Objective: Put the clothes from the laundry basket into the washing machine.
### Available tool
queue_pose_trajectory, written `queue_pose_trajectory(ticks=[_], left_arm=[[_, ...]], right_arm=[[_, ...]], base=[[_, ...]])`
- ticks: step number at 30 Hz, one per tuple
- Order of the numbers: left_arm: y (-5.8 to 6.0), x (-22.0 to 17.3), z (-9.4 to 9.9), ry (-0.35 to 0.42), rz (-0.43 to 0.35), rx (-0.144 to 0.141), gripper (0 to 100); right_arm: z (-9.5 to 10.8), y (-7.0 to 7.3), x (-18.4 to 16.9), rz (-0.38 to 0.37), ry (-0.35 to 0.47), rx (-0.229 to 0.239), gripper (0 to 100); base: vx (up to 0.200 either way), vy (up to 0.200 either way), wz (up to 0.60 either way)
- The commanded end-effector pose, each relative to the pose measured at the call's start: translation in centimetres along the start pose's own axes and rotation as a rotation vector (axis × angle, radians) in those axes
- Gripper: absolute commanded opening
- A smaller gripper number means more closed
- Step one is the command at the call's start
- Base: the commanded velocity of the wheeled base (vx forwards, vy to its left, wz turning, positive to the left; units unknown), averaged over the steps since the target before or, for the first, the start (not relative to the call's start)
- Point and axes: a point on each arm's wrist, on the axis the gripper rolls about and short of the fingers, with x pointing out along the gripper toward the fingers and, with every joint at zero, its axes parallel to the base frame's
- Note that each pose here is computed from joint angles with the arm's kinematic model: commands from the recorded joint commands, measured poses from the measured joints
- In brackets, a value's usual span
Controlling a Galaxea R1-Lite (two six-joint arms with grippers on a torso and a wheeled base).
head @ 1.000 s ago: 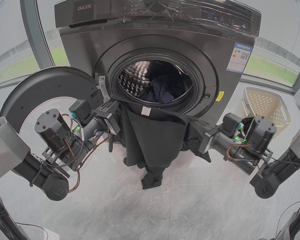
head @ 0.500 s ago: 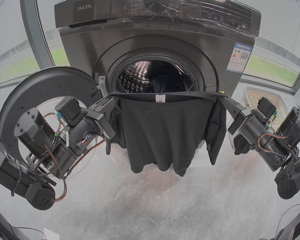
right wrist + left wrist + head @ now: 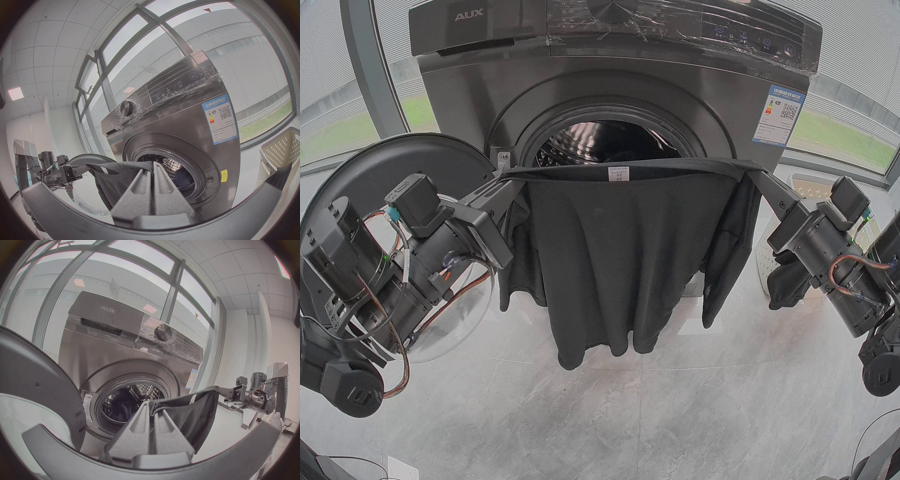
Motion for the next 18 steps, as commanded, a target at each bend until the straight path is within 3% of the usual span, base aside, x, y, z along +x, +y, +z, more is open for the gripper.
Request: queue_pose_trajectory(ticks=[1,6,15,17,18], left_arm=[[-0.3,-1.0,1.1,-0.006,-0.002,-0.003,0],[-0.3,-1.2,0.6,0.017,-0.001,-0.003,0],[-0.6,-1.4,0.6,0.022,-0.024,0.000,0],[-0.8,-1.4,0.3,0.033,-0.034,-0.003,0],[-1.6,-1.7,-0.6,0.070,-0.062,-0.012,0]], right_arm=[[-0.2,-0.3,0.0,-0.018,0.006,-0.005,0],[0.3,-0.9,0.0,-0.040,-0.006,-0.021,0],[0.7,-0.3,-0.1,-0.019,-0.018,-0.016,0],[-0.1,-0.4,-0.5,-0.018,0.018,-0.014,0],[-1.5,-0.3,-1.0,-0.009,0.076,-0.009,0]], base=[[0.000,0.000,0.00],[0.000,0.000,0.00],[0.000,0.000,0.00],[0.000,0.000,0.00],[0.000,0.000,0.00]])
